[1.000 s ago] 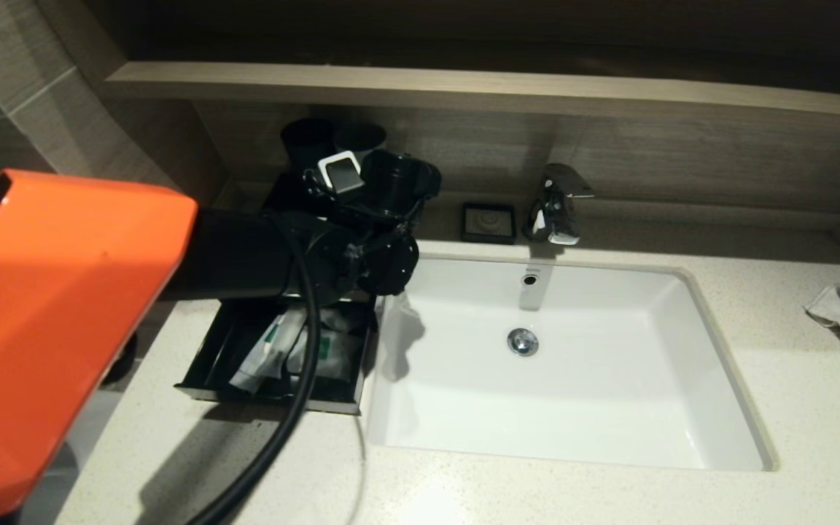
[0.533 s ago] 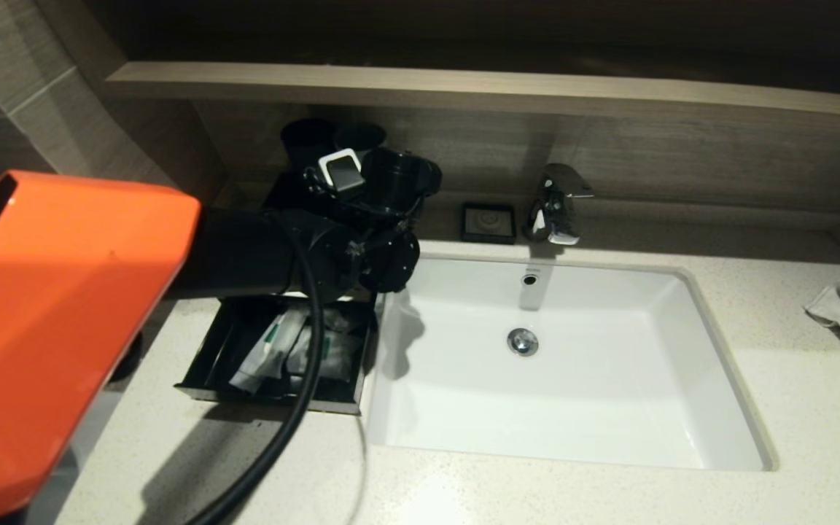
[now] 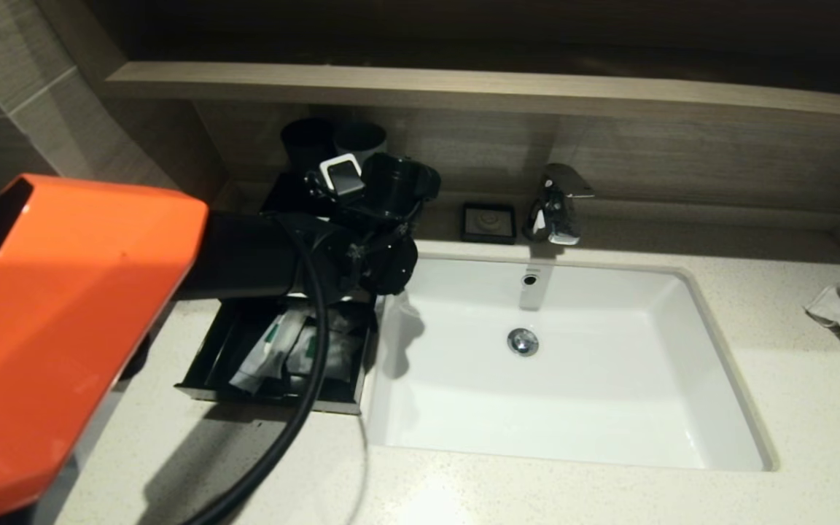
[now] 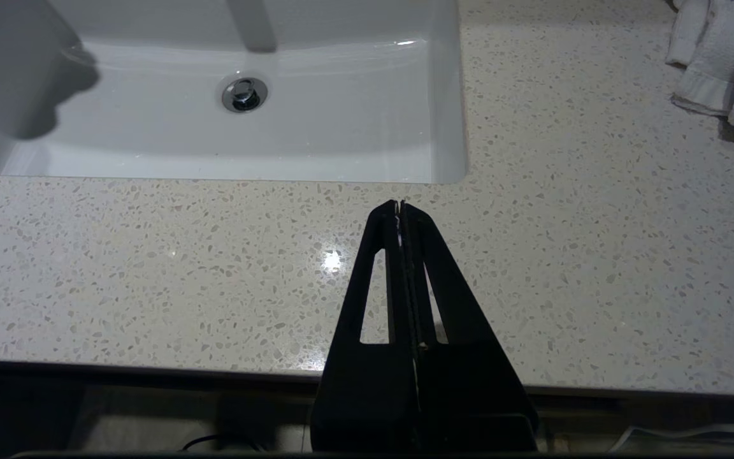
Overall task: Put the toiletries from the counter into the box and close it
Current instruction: Pick up the bathroom toiletry
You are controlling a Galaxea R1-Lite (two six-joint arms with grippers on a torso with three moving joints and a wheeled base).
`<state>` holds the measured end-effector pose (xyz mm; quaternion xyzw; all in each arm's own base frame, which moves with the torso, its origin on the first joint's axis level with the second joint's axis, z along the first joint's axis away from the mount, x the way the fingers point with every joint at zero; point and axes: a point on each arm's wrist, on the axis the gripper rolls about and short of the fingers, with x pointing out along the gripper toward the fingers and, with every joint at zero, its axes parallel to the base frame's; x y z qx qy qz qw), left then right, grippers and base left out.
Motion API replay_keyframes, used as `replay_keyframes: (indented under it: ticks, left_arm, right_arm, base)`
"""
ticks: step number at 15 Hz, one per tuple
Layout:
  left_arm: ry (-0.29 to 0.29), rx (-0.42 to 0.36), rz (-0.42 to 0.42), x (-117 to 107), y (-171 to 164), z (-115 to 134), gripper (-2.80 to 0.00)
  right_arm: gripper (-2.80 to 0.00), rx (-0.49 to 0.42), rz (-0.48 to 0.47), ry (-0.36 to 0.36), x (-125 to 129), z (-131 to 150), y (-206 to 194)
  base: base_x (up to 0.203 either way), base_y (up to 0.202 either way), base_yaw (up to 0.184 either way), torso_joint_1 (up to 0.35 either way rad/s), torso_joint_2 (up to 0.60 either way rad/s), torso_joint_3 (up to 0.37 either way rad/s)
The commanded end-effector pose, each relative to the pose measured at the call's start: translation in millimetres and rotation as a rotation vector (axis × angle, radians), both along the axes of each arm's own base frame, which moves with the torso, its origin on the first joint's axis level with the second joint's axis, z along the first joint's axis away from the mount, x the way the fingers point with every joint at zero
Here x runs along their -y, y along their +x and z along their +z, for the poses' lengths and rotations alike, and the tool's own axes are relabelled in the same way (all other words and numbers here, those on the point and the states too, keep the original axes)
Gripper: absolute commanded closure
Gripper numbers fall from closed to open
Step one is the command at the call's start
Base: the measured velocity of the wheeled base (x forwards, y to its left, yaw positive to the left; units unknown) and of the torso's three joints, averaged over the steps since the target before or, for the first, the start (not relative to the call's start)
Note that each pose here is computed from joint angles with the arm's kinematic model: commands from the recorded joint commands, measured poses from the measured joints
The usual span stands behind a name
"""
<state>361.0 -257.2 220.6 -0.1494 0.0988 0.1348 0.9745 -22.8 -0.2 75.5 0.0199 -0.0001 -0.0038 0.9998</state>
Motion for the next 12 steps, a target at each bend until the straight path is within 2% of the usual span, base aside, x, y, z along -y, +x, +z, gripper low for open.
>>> replay_keyframes:
  ticks: [1,12]
  left_arm:
    - [-0.001,0.000,0.005,0.4,0.4,-1.1,-2.80]
    - [-0.001,0.000,0.008,-0.4,1.4,-1.4,-2.80]
  right_arm:
    - [0.00,-0.002,0.000,0.000,0.0,0.0,0.1]
    - [0.00,-0.002,0.000,0.000,0.0,0.0,0.1]
  base:
    - [0.000,0.000,0.000,0.000,0.00,0.000]
    - [0.000,0.000,0.000,0.000,0.00,0.000]
